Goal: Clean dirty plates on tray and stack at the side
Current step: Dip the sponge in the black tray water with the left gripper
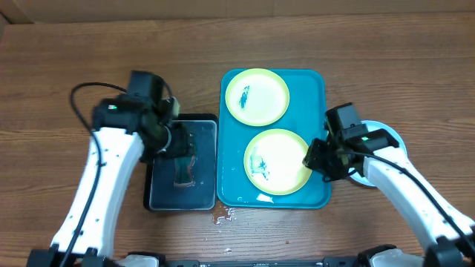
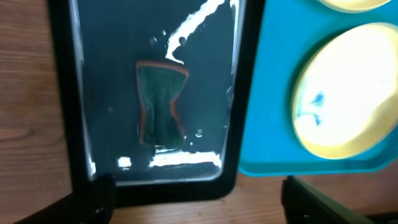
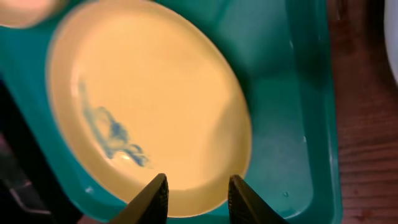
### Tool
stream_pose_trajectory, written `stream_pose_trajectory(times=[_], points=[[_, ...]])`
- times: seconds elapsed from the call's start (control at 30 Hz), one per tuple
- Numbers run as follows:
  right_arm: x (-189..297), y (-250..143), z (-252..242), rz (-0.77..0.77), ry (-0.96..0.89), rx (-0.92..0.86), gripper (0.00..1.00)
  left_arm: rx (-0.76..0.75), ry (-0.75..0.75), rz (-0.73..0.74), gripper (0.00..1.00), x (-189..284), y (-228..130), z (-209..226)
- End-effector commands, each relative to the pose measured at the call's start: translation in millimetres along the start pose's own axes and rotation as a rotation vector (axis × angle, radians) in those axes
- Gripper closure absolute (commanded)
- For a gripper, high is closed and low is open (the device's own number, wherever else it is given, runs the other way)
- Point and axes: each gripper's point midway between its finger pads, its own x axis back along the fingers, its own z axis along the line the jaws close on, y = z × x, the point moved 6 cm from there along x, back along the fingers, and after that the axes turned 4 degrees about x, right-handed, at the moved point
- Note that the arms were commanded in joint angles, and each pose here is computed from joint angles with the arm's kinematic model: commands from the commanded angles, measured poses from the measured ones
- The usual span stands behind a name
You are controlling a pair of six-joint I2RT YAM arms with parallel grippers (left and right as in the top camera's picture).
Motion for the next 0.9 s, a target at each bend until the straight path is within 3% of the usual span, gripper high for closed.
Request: stream_pose_trajectory(times=[0.0,0.13,0.3,0.43,0.6,0.73,0.87], points=[[39.1,13.0,20.2,-0.14,0.082,0.114,0.66,0.032,0.117,0.038,0.25,-39.8,-3.4,5.2],[49.9,10.5,21.3,-0.172,0.092,0.134,0.66,0.008,0.195,0.087,0.35,-74.4,-6.3,5.7],[49.5,4.0,14.1,-0.145,0.049,0.123,0.66,0.109,0.358,0.141,0.5,-104.4,-6.1,22.7],[48.9,0.6,6.8,-0.131,0.001,0.111,0.66,0.168,0.388,0.192,0.51,-121.7,-6.5,30.4],[49.4,2.4,1.0,-0.149,-0.045,0.103,0.65,0.179,0.344,0.231,0.94,-137.3,-5.5,27.5],[55.1,16.2,-20.5,-0.245,-0.175,-0.02,0.56,0.133,0.286,0.241,0.96,-137.5,-4.8,21.4],[60.9,25.8,-36.9,-0.252,-0.152,-0.108,0.56,0.12,0.275,0.234,0.95,-122.3,-8.1,20.1]])
